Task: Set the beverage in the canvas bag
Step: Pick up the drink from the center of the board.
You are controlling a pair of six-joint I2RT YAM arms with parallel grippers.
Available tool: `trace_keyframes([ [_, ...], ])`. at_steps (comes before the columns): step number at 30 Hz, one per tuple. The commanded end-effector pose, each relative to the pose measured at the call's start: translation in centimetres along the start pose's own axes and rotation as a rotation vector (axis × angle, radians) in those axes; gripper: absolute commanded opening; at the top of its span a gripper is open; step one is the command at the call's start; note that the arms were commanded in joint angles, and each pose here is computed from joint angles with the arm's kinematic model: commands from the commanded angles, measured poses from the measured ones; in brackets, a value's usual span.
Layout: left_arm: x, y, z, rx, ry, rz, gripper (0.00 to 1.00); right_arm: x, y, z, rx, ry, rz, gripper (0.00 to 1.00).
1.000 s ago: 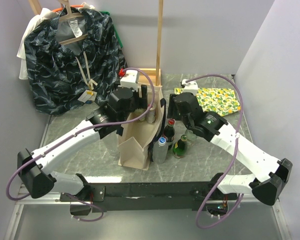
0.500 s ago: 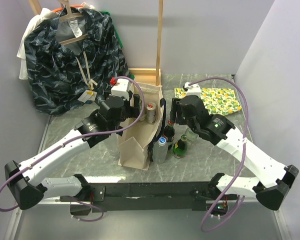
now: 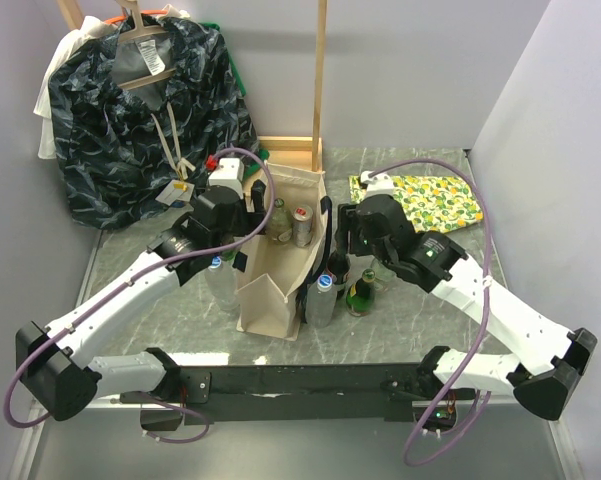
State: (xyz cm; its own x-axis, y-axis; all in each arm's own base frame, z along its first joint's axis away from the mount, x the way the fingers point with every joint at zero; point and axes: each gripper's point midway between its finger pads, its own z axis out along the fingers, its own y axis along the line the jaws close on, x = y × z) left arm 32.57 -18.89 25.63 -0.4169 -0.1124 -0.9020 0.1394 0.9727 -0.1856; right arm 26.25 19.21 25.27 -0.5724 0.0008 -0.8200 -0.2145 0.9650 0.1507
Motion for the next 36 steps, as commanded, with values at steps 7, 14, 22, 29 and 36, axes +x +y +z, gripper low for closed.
trace_keyframes([
  [7,-0.8,-1.8,-0.4,0.122,-0.003,-0.056,0.91,1.6,1.9,0.4,-0.010,0.052,-0.064,0.67],
  [14,-0.8,-1.9,-0.2,0.132,0.003,-0.055,0.91,2.4,1.7,0.6,0.026,0.065,-0.057,0.63],
  [22,-0.6,-2.0,0.0,0.136,0.011,-0.056,0.91,1.9,1.3,0.5,0.047,0.035,-0.049,0.58],
  [29,-0.6,-2.1,0.0,0.140,0.013,-0.059,0.91,1.9,1.3,1.1,0.063,0.039,-0.060,0.55],
  [36,-0.7,-1.9,-0.3,0.141,0.006,-0.060,0.91,2.0,1.7,1.5,0.054,0.036,-0.055,0.52],
])
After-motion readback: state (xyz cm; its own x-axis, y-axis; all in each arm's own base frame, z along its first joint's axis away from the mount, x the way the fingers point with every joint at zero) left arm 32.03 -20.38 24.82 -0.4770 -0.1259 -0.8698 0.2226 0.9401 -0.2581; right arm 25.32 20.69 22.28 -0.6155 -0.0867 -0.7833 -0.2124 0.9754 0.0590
